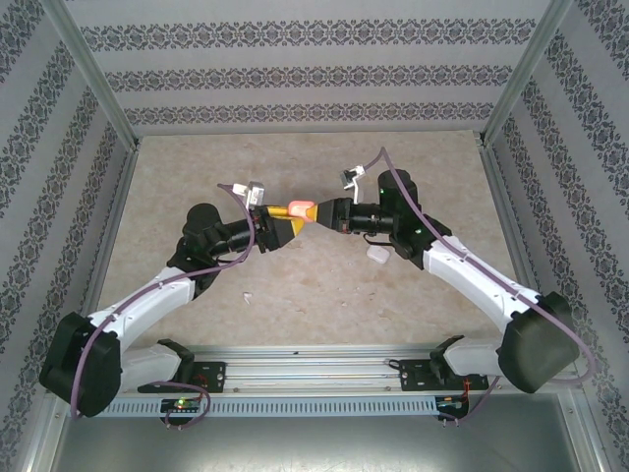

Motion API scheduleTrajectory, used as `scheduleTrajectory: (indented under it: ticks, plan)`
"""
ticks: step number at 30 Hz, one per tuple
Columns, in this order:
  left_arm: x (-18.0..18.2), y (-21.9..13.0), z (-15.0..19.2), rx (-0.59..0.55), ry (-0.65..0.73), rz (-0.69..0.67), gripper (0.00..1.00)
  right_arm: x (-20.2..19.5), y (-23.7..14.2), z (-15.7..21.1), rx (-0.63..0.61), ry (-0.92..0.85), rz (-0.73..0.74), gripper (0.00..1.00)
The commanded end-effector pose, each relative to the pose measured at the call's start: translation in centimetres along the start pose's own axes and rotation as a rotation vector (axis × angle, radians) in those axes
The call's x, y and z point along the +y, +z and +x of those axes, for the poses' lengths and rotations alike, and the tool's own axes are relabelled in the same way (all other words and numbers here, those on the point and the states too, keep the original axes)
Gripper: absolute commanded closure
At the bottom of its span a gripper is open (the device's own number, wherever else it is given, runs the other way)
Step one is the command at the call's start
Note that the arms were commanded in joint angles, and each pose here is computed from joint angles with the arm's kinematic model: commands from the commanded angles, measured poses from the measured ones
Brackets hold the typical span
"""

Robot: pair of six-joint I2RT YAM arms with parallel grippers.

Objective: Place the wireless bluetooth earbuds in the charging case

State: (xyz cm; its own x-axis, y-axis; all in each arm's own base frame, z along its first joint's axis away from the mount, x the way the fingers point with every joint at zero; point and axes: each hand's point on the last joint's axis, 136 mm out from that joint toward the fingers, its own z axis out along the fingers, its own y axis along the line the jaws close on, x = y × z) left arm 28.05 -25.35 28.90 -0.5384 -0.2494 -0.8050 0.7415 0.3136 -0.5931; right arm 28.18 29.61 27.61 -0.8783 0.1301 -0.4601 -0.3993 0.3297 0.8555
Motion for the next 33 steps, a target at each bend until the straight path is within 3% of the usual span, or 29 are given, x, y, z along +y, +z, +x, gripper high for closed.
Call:
scheduleTrajectory:
  ticks: [1,6,11,16,22,27,30,33]
  plan:
    - [-0.3,-1.0,-1.1,-0.016,0.098,-0.036,0.28,-0.5,0.7,-1.3,-0.044,0.013,0.017,0.85]
    - [3.0,-3.2,-1.0,-0.024,0.087,-0.239,0.0,-3.6,1.9,-1.5,-0.041,0.063,0.11,0.85]
    - [6.9,-7.2,-0.3,0.0,0.077,-0.528,0.0,-7.5,4.7,-0.9,0.017,0.117,0.195,0.84]
    - [8.4,-9.9,0.6,0.037,0.087,-0.676,0.0,-11.5,9.9,0.3,0.122,0.176,0.241,0.84]
    - [8.4,-11.3,1.9,0.057,0.082,-0.708,0.0,-16.8,16.2,2.5,0.238,0.235,0.3,0.86]
    - [8.1,-11.9,2.8,0.066,0.094,-0.701,0.0,-19.4,18.1,3.4,0.281,0.25,0.37,0.81]
    - [8.2,-12.1,2.9,0.064,0.095,-0.706,0.0,-20.4,18.3,3.6,0.309,0.237,0.421,0.75]
    - [8.3,-12.1,2.8,0.063,0.099,-0.703,0.0,-21.1,17.9,3.9,0.327,0.231,0.467,0.62]
